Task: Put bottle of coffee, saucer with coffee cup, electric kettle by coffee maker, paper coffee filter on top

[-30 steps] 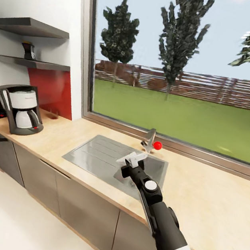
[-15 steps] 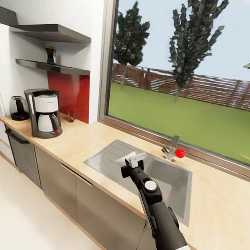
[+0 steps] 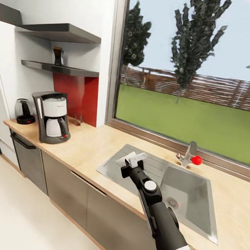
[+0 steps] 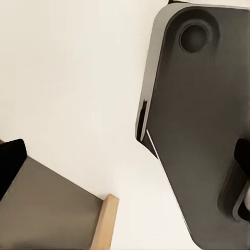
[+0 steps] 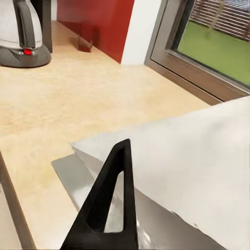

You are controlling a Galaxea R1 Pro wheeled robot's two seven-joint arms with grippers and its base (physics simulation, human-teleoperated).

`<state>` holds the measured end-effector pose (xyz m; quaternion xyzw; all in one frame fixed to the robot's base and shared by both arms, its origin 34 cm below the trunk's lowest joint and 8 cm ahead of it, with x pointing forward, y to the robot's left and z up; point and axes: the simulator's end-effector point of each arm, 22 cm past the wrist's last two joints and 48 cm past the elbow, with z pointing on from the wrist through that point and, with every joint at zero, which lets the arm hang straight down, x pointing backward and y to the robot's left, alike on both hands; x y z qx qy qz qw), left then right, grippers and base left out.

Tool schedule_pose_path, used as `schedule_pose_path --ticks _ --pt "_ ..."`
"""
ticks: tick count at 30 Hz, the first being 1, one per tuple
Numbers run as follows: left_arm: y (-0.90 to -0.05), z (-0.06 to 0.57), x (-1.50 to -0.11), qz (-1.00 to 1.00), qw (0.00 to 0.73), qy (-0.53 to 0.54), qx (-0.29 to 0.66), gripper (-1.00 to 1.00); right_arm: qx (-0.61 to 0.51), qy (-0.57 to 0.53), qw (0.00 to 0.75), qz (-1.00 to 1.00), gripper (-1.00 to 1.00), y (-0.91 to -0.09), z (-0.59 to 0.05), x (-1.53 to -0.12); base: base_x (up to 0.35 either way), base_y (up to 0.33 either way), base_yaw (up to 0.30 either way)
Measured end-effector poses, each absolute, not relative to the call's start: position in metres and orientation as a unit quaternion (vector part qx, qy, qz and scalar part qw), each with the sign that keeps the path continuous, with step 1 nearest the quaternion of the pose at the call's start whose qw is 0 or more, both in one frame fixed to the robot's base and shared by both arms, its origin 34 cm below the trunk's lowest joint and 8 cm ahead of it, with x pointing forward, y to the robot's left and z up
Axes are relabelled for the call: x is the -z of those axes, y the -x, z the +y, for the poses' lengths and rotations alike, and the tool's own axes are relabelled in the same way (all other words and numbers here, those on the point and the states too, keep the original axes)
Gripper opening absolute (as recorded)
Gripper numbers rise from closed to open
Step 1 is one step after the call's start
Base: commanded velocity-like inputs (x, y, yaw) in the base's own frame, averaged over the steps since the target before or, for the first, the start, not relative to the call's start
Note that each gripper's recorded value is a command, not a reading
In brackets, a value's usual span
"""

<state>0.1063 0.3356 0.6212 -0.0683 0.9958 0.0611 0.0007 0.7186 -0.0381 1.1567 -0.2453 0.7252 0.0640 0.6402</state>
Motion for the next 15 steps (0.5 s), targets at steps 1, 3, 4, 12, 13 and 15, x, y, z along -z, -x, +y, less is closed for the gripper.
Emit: schedule_pose_path --ticks 1,3,4,12,13,15 --pt "-0.106 0.336 -0.621 0.996 0.001 0.068 -0.061 1.00 -0.064 0.247 0.640 0.724 -1.00 -0.718 -0.037 -1.157 0.183 0.303 0.000" --pt "-0.106 0.337 -0.621 0.996 0.001 0.068 -0.062 1.00 -0.066 0.254 0.639 0.723 -1.00 -0.715 -0.031 -1.156 0.184 0.303 0.000" --pt "-0.106 0.338 -0.621 0.996 0.001 0.068 -0.063 1.00 -0.065 0.255 0.639 0.722 -1.00 -0.715 -0.031 -1.156 0.183 0.303 0.000" --pt "-0.190 0.351 -0.631 0.986 0.138 0.057 -0.071 1.00 -0.065 0.255 0.640 0.722 -1.00 -0.716 -0.031 -1.156 0.154 0.280 0.000" --pt "-0.198 0.351 -0.632 0.985 0.146 0.056 -0.071 1.00 -0.065 0.255 0.640 0.722 -1.00 -0.716 -0.031 -1.156 0.131 0.275 0.000" --pt "-0.209 0.354 -0.635 0.983 0.158 0.055 -0.072 1.00 -0.065 0.255 0.640 0.722 -1.00 -0.716 -0.031 -1.156 0.133 0.283 0.000"
